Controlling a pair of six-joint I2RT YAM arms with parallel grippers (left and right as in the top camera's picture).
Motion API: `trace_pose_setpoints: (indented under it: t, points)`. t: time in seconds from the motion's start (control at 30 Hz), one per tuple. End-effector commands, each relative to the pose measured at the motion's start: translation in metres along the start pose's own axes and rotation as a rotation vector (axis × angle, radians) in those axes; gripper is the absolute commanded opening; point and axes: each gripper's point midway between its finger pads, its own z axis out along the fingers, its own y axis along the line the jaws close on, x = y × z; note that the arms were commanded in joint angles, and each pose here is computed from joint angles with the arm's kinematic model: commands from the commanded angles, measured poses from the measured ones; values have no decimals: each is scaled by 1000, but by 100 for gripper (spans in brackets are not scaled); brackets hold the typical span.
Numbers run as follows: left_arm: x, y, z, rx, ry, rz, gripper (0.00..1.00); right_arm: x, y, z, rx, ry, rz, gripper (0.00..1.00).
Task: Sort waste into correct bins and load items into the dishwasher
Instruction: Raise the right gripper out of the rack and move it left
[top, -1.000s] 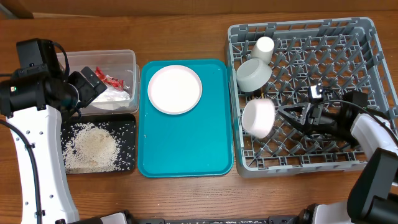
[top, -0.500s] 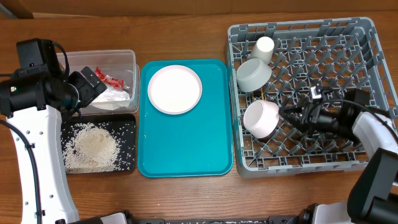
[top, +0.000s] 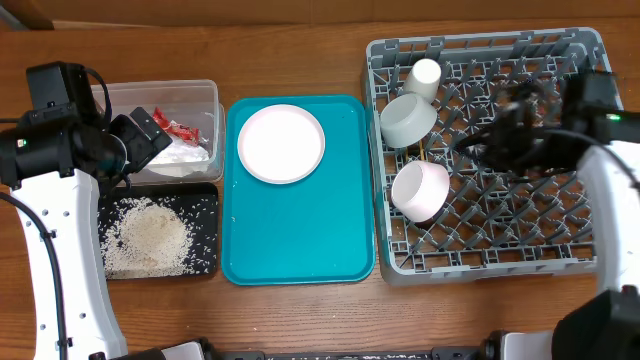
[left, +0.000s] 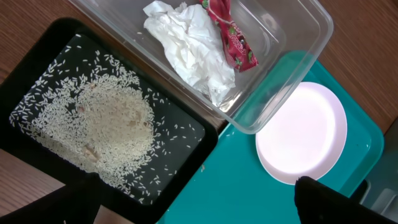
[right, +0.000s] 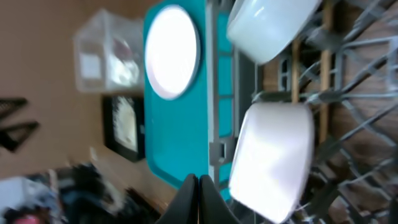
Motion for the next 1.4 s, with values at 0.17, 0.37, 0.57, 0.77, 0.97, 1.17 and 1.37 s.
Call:
trace_pose_setpoints:
  t: [0.17,0.37,0.57,0.77,0.97,1.17,1.37]
  points:
    - [0,0,2,0,6,-4,100,28,-17,41,497,87,-86,4]
    - [0,0,2,0,6,-5,100,39,-18,52,611,88,-89,4]
    - [0,0,2,0,6,-5,100,40,-19,56,613,85,-65,4]
    - [0,0,2,0,6,-5,100,38,-35,44,724,52,-26,4]
    - [0,0,2,0,6,-5,100,39,-37,42,739,43,-5,4]
    - [0,0,2,0,6,-5,100,39,10,73,427,81,0,4]
    - [0,0,2,0,6,-5,100,40,24,86,391,82,-51,4]
